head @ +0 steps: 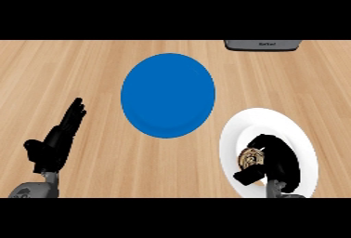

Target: Pick the cupcake from the plate and place it in the plate

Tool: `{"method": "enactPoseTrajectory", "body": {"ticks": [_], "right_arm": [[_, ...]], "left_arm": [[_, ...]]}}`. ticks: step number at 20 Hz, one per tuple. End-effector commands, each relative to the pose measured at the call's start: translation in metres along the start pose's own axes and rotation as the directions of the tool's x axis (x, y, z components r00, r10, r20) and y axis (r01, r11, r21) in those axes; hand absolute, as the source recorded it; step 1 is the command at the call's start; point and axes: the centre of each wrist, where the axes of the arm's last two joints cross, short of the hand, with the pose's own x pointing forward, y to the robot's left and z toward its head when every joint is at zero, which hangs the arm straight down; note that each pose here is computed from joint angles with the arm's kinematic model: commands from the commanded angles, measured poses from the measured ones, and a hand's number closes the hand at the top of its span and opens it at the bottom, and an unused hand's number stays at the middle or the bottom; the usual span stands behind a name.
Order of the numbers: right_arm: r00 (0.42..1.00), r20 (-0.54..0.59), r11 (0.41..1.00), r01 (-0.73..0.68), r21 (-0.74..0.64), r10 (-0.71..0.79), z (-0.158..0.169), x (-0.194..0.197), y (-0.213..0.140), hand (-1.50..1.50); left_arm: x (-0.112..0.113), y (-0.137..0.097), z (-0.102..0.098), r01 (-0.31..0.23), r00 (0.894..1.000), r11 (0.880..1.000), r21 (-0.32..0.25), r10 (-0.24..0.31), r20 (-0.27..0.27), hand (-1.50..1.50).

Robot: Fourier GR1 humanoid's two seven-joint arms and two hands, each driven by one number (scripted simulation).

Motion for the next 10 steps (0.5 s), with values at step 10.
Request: {"method": "enactPoseTrajectory", "body": {"ticks": [10], "right_arm": [[0.776,0.578,0.959,-0.279,-0.044,0.252,-0.07,-0.015,-0.091,1.5]], "left_arm": [[0.002,-0.006,-0.011,0.0,1.0,1.0,-0.021,0.0,0.025,0.0]]}}
